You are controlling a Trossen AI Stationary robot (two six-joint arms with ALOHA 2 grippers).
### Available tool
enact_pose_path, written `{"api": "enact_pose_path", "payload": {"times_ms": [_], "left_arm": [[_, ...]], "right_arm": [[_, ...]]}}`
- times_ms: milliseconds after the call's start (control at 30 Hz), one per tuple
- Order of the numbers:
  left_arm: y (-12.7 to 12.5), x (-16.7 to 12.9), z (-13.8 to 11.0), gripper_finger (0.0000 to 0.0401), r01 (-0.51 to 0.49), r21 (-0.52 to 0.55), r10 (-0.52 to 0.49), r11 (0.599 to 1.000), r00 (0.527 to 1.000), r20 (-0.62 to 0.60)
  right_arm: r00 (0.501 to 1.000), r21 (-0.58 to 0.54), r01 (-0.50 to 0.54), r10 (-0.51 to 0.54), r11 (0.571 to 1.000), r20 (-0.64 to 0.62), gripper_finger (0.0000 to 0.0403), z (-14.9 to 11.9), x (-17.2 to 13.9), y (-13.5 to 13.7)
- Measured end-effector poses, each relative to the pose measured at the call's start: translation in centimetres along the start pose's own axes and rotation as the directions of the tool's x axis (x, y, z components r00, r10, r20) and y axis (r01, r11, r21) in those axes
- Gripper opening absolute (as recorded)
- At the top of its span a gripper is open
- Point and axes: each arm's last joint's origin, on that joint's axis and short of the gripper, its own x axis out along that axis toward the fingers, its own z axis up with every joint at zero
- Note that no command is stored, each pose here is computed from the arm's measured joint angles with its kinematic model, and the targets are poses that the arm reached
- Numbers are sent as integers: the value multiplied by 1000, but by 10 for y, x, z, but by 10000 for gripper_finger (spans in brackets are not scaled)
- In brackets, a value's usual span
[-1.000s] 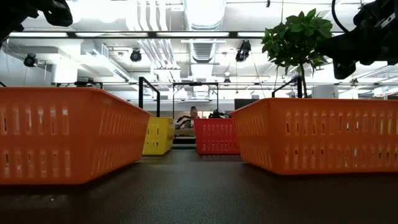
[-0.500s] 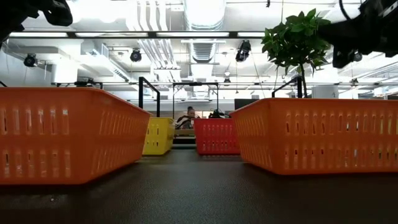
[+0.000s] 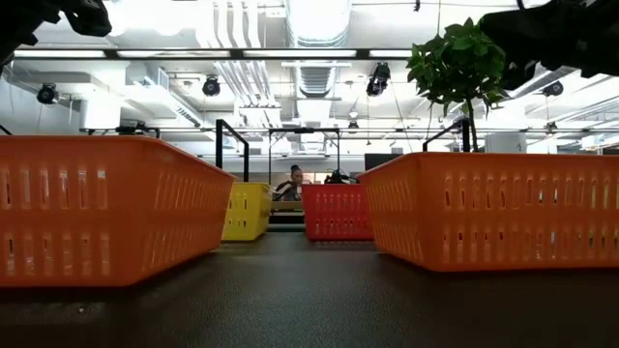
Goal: Stack baskets on shelf by color
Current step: Put the middle red bin on the shelf
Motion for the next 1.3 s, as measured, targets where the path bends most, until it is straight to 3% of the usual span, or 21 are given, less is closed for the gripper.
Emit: {"api": "enact_pose_path", "payload": {"times_ms": [400, 533, 900, 1300], "left_arm": [[-2, 2, -4, 2, 12, -2, -12, 1000, 999, -30], [-2, 2, -4, 2, 11, -2, -11, 1000, 1000, -29], [-1, 2, -2, 2, 4, -3, -4, 1000, 1000, -11], [-1, 2, -2, 2, 3, -5, -3, 1000, 1000, -7]], "right_arm": [[1000, 5, -22, 22, 1000, 18, 28, -8, 15, 5], [999, -15, -21, 21, 1000, 24, 28, 3, 34, 8], [987, -172, -61, 34, 983, -156, 28, 26, 110, 23], [917, -257, -144, 32, 956, -397, 28, 40, 180, 37]]}}
